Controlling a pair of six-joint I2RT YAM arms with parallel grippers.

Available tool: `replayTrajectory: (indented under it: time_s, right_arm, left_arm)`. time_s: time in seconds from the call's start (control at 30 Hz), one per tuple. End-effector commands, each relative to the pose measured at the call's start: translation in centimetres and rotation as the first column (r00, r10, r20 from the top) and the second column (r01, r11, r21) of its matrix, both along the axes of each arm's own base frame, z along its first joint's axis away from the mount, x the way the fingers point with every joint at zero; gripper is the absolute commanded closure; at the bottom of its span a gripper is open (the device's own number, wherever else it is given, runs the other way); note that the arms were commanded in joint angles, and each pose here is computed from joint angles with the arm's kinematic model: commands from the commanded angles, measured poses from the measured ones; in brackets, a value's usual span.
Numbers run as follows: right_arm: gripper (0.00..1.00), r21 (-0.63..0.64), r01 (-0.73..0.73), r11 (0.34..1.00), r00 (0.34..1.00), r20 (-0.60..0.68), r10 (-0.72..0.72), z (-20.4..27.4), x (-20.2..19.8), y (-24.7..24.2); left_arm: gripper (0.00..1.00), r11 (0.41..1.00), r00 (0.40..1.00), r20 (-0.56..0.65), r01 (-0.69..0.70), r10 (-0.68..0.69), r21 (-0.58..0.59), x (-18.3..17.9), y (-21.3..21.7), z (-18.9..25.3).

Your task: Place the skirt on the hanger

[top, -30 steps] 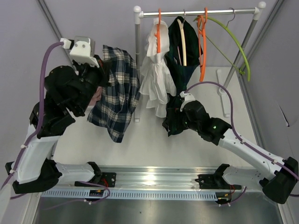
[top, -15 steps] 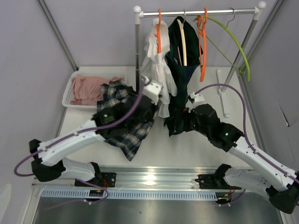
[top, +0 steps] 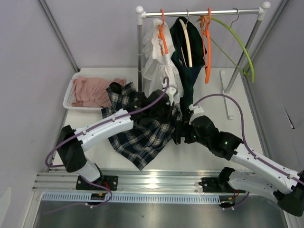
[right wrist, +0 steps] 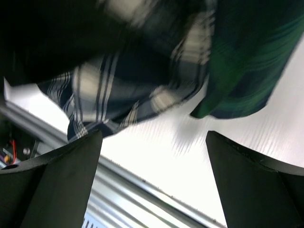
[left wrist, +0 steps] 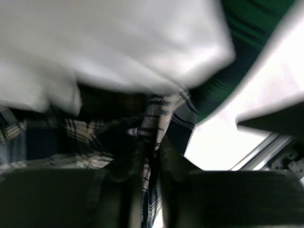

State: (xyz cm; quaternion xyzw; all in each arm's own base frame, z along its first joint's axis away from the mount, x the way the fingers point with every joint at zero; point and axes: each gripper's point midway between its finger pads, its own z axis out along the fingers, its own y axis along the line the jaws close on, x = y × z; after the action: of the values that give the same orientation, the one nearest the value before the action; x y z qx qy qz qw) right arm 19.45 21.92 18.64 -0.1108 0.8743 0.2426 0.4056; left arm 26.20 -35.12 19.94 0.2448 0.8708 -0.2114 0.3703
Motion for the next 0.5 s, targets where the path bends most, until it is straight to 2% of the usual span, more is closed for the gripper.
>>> replayTrajectory:
  time_s: [0.0, 0.07, 0.1, 0.2, 0.3, 0.37, 0.47]
  right_arm:
    - [0.03, 0.024, 0.032, 0.999, 0.999, 0.023, -0.033, 0.0, -0.2, 1.3]
    - [0.03, 0.02, 0.03, 0.999, 0.999, 0.015, -0.03, -0.6, -0.7, 2.1]
    - [0.04, 0.009, 0.026, 1.0, 0.999, 0.022, -0.026, -1.0, -1.1, 2.8]
    - [0.05, 0.0, -0.007, 1.0, 1.0, 0.024, 0.007, -2.0, -2.5, 4.7]
    - [0.05, -0.006, -0.03, 1.0, 0.999, 0.021, 0.03, -2.8, -3.1, 6.5]
    - [0.06, -0.063, -0.066, 0.996, 0.998, 0.006, 0.066, -4.6, -4.0, 8.1]
    - [0.07, -0.129, -0.122, 0.984, 0.992, 0.017, 0.125, -6.0, -5.4, 10.9]
  left_arm:
    - [0.68, 0.981, 0.995, -0.033, 0.086, -0.093, -0.172, 1.6, -1.9, 3.2]
    - [0.52, 0.982, 0.995, -0.021, 0.092, -0.097, -0.168, 2.4, -1.8, 4.1]
    - [0.39, 0.982, 0.996, -0.015, 0.084, -0.088, -0.171, 2.8, -1.3, 4.4]
    - [0.27, 0.982, 0.999, 0.033, 0.043, -0.038, -0.186, 3.8, 0.8, 6.4]
    - [0.25, 0.985, 0.992, 0.084, -0.076, 0.09, -0.153, 5.3, 4.3, 7.7]
    - [0.24, 0.975, 0.973, 0.135, -0.169, 0.189, -0.146, 5.4, 7.4, 9.5]
    - [0.24, 0.927, 0.906, 0.208, -0.346, 0.37, -0.141, 5.4, 12.8, 11.4]
